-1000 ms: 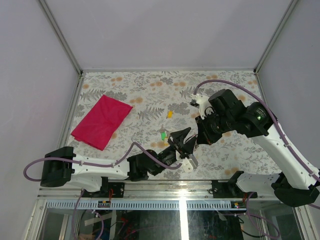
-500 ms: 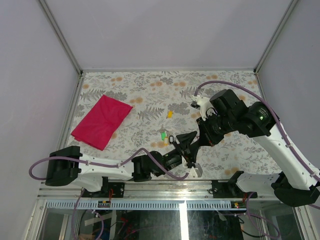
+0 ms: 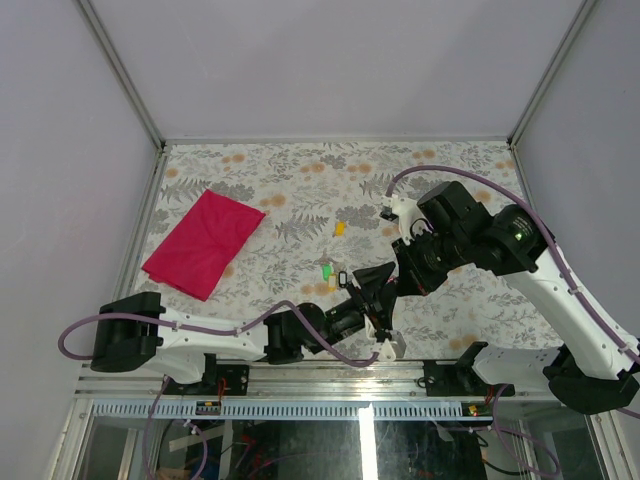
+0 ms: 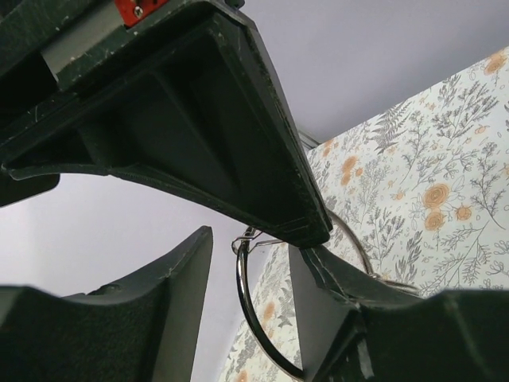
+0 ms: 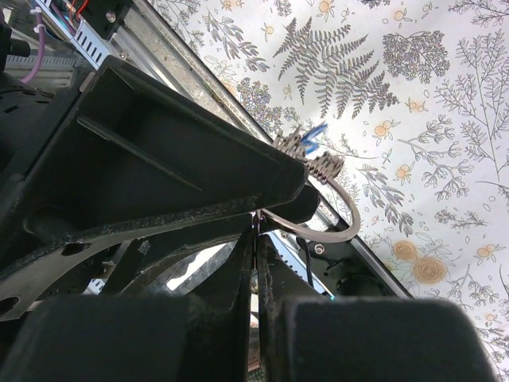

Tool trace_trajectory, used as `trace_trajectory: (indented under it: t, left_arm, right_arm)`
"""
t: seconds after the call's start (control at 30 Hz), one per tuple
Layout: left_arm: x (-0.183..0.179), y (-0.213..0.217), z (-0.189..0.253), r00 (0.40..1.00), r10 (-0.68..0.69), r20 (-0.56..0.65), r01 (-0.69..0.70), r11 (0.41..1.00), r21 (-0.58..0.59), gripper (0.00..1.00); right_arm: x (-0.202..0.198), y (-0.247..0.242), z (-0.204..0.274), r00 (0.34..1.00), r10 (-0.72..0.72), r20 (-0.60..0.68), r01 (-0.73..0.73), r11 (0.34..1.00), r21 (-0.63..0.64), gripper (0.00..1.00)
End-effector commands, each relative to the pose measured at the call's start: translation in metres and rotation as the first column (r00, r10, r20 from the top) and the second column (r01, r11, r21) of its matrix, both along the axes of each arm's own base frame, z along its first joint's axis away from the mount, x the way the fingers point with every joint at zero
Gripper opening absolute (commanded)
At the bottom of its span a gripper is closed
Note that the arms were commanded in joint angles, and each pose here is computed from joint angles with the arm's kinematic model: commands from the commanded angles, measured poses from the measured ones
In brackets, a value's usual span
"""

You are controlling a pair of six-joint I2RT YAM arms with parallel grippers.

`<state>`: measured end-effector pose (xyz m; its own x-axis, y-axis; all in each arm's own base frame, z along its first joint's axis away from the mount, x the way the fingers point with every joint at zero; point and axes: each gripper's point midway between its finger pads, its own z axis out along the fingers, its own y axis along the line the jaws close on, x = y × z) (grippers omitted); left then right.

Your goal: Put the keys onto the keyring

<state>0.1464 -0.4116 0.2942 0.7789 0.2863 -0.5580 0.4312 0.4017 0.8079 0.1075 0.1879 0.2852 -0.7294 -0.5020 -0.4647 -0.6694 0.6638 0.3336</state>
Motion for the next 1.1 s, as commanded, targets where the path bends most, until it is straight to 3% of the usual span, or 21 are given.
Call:
trace_trajectory:
  t: [0.0,0.23,0.63,0.73,1.0,1.07]
  left_arm:
    - [-0.002,0.0,0.029,0.999,0.008,0.05,-0.005,0.997,-0.079,0.42]
    - [-0.007,-0.004,0.022,0.994,0.023,0.109,-0.021,1.0,-0.02,0.32]
    - [-0.003,0.007,0.023,0.995,0.058,0.079,-0.055,0.998,-0.044,0.06]
    - [0.001,0.012,0.027,0.996,0.085,0.007,-0.084,0.992,-0.09,0.0]
    - [0.007,0.022,0.017,0.97,0.105,-0.218,-0.136,0.982,-0.133,0.0]
    - [0.007,0.026,0.014,0.954,0.103,-0.282,-0.15,0.977,-0.151,0.0]
  right_arm:
    - [-0.006,0.0,0.004,1.0,0.021,-0.002,-0.021,1.0,0.024,0.0]
    - [-0.004,0.0,0.0,1.0,0.019,0.002,-0.019,1.0,0.018,0.01]
    - [0.004,0.001,0.009,0.998,-0.009,0.062,0.006,0.999,0.048,0.03]
    - [0.007,0.004,0.017,0.994,-0.01,0.106,0.001,0.996,0.091,0.12]
    - [0.02,0.008,0.066,0.946,-0.092,0.312,0.002,0.961,0.276,0.4]
    - [0.022,0.005,0.075,0.925,-0.131,0.356,0.011,0.947,0.322,0.43]
